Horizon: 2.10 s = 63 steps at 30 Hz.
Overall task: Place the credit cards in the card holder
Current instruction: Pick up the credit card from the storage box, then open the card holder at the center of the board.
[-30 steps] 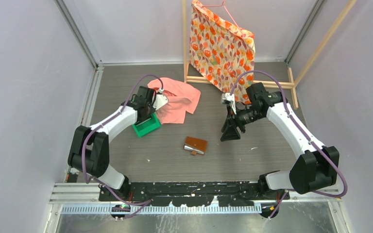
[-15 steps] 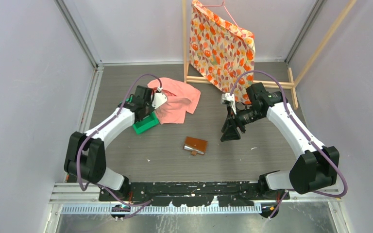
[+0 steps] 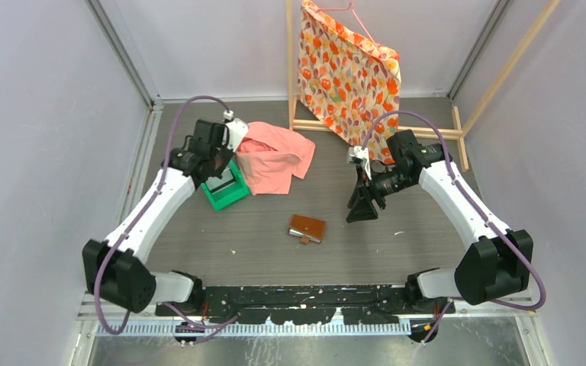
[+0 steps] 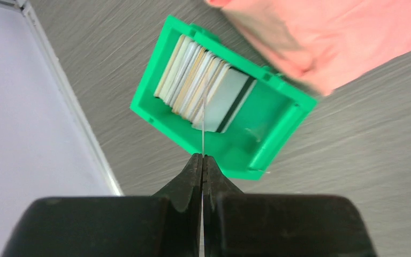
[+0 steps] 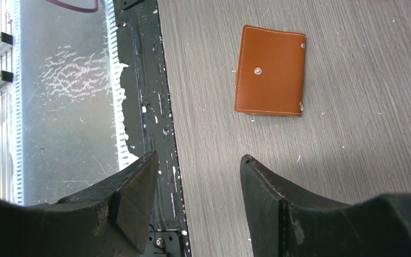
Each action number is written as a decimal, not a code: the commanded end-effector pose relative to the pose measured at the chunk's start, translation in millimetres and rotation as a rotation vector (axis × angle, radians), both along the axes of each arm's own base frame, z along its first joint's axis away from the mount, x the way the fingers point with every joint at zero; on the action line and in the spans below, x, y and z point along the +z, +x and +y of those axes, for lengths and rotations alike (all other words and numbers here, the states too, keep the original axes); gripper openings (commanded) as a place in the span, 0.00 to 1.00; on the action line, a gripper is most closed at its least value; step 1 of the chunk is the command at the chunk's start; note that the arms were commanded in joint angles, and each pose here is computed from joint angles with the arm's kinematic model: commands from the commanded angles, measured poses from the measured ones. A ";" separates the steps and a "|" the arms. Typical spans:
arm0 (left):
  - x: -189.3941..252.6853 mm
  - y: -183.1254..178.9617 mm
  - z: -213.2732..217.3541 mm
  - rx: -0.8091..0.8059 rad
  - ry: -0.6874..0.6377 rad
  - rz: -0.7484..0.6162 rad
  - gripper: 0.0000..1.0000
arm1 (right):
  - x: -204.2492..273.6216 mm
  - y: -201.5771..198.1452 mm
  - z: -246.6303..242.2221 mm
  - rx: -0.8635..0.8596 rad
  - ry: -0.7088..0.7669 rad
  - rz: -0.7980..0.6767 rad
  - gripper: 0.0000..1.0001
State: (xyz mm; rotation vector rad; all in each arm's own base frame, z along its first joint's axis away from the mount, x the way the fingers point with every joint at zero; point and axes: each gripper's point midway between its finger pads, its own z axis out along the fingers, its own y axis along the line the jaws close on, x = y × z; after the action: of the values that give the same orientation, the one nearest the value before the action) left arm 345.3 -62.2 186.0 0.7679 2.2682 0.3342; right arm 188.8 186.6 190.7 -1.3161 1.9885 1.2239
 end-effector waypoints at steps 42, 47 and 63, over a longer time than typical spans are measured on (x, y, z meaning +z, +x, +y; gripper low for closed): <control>59.5 -133.5 -270.5 -0.422 -1.553 0.264 0.00 | 48.2 54.1 49.0 -0.314 0.340 0.410 0.49; 57.2 -133.1 -269.8 -0.412 -1.554 0.260 0.00 | 53.6 51.0 49.8 -0.291 0.363 0.415 0.07; -30.8 -169.4 -192.3 0.011 -1.341 0.319 0.52 | 28.4 35.5 28.0 -0.211 0.169 0.160 0.01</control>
State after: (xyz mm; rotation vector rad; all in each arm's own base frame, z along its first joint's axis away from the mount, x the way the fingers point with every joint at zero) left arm 187.9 -277.4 206.3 0.1848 1.9351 -1.3841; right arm 230.7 222.5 217.8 -0.8095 2.0605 1.4986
